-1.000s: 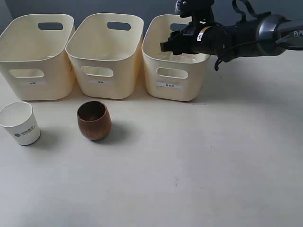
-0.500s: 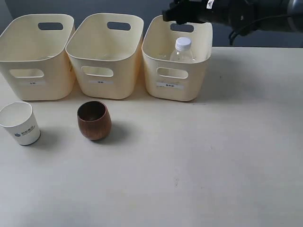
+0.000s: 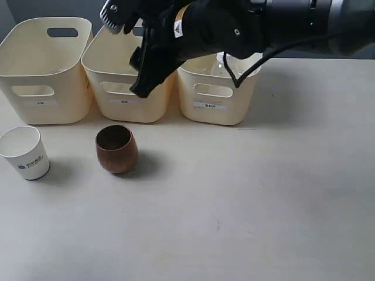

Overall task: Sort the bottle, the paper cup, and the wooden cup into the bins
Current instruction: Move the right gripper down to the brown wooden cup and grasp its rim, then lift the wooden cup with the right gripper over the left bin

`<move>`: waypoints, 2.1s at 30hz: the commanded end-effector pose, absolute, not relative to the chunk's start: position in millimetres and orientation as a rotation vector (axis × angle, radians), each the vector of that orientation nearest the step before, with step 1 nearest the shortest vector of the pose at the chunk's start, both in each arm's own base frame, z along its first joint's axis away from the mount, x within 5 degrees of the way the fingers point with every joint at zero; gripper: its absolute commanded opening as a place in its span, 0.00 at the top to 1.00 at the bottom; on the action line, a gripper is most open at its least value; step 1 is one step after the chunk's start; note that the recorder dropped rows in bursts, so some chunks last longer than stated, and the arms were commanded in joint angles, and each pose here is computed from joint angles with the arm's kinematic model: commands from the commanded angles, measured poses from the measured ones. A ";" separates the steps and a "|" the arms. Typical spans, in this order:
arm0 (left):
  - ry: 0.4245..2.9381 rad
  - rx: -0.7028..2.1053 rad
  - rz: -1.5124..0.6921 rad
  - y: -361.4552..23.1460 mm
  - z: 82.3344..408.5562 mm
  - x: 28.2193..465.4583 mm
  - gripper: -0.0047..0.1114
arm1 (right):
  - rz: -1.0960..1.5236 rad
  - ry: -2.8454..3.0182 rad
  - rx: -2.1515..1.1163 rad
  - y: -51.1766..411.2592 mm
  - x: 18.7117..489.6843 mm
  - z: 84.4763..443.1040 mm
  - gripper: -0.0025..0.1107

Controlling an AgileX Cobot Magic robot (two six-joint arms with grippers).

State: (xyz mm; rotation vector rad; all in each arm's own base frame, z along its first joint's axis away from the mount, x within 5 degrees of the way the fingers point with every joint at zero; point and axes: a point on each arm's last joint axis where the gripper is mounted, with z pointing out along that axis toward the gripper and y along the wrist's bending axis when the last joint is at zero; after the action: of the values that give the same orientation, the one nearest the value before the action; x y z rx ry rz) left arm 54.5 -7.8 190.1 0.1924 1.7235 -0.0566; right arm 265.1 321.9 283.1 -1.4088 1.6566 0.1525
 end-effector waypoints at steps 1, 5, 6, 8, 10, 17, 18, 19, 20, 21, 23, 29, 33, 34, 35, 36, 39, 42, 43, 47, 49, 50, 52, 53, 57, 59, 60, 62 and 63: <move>1.712 0.193 -0.060 -8.1 191.6 54.8 0.96 | 0.293 1.653 -1.544 329.3 245.9 281.4 0.48; 1.712 0.193 -0.060 -8.1 191.6 54.8 0.96 | 0.433 1.639 -1.671 332.3 232.8 277.0 0.50; 1.712 0.193 -0.060 -8.1 191.6 54.8 0.96 | 0.458 1.635 -1.679 333.7 231.7 275.6 0.50; 1.712 0.193 -0.060 -8.1 191.6 54.8 0.96 | 0.480 1.635 -1.687 337.0 232.1 269.9 0.50; 1.712 0.193 -0.060 -8.1 191.6 54.8 0.96 | 0.497 1.654 -1.708 343.2 235.4 252.7 0.50; 1.712 0.193 -0.060 -8.1 191.6 54.8 0.96 | 0.493 1.695 -1.764 369.0 255.0 205.5 0.50; 1.712 0.193 -0.060 -8.1 191.6 54.8 0.96 | 0.514 1.696 -1.778 376.4 258.8 202.1 0.50; 1.712 0.193 -0.060 -8.1 191.6 54.8 0.96 | 0.540 1.703 -1.792 382.1 261.0 198.7 0.50; 1.712 0.193 -0.060 -8.1 191.6 54.8 0.96 | 0.554 1.710 -1.813 385.8 262.5 193.5 0.50; 1.712 0.193 -0.060 -8.1 191.6 54.8 0.96 | 0.577 1.721 -1.831 389.7 263.4 188.5 0.50; 1.712 0.193 -0.060 -8.1 191.6 54.8 0.96 | 0.614 1.744 -1.844 395.0 264.8 179.5 0.50; 1.712 0.193 -0.060 -8.1 191.6 54.8 0.96 | 0.652 1.784 -1.876 396.4 263.0 165.2 0.50; 1.712 0.193 -0.060 -8.1 191.6 54.8 0.96 | 0.660 1.790 -1.869 396.7 262.9 165.0 0.54; 1.712 0.193 -0.060 -8.1 191.6 54.8 0.96 | 0.660 1.792 -1.870 396.8 262.9 163.9 0.58; 1.712 0.193 -0.060 -8.1 191.6 54.8 0.96 | 0.660 1.796 -1.872 396.9 263.0 162.0 0.63; 1.712 0.193 -0.060 -8.1 191.6 54.8 0.96 | 0.660 1.800 -1.874 397.0 263.1 160.1 0.69; 1.712 0.193 -0.060 -8.1 191.6 54.8 0.96 | 0.665 1.819 -1.883 397.4 263.1 151.5 0.82; 1.712 0.193 -0.060 -8.1 191.6 54.8 0.96 | 0.666 1.831 -1.890 397.7 263.3 145.4 0.86; 1.712 0.193 -0.060 -8.1 191.6 54.8 0.96 | 0.660 1.832 -1.897 397.5 263.5 143.1 0.86; 1.712 0.193 -0.060 -8.1 191.6 54.8 0.96 | 0.659 1.824 -1.893 397.3 263.4 147.4 0.89; 1.712 0.193 -0.060 -8.1 191.6 54.8 0.96 | 0.658 1.807 -1.883 396.9 263.1 156.5 0.98; 1.712 0.193 -0.060 -8.1 191.6 54.8 0.96 | 0.658 1.796 -1.877 396.5 262.8 162.3 0.99; 1.712 0.193 -0.060 -8.1 191.6 54.8 0.96 | 0.656 1.768 -1.864 395.5 262.0 175.9 0.98; 1.712 0.193 -0.060 -8.1 191.6 54.8 0.96 | 0.656 1.754 -1.859 395.3 260.8 182.6 0.98; 1.712 0.193 -0.060 -8.1 191.6 54.8 0.96 | 0.637 1.662 -1.798 393.3 260.5 221.9 0.98; 1.712 0.193 -0.060 -8.1 191.6 54.8 0.96 | 0.635 1.621 -1.761 394.2 261.4 240.0 0.98; 1.712 0.193 -0.060 -8.1 191.6 54.8 0.96 | 0.638 1.594 -1.740 396.0 262.6 251.3 0.98; 1.712 0.193 -0.060 -8.1 191.6 54.8 0.96 | 0.650 1.551 -1.706 400.1 264.9 269.0 0.98; 1.712 0.193 -0.060 -8.1 191.6 54.8 0.96 | 0.651 1.526 -1.691 402.6 266.6 277.8 0.98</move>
State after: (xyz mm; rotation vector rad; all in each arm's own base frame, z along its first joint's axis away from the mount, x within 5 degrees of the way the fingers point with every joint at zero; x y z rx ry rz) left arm 54.5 -7.8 190.1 0.1924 1.7235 -0.0566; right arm 263.4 399.2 250.4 -1.7492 1.5984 0.6496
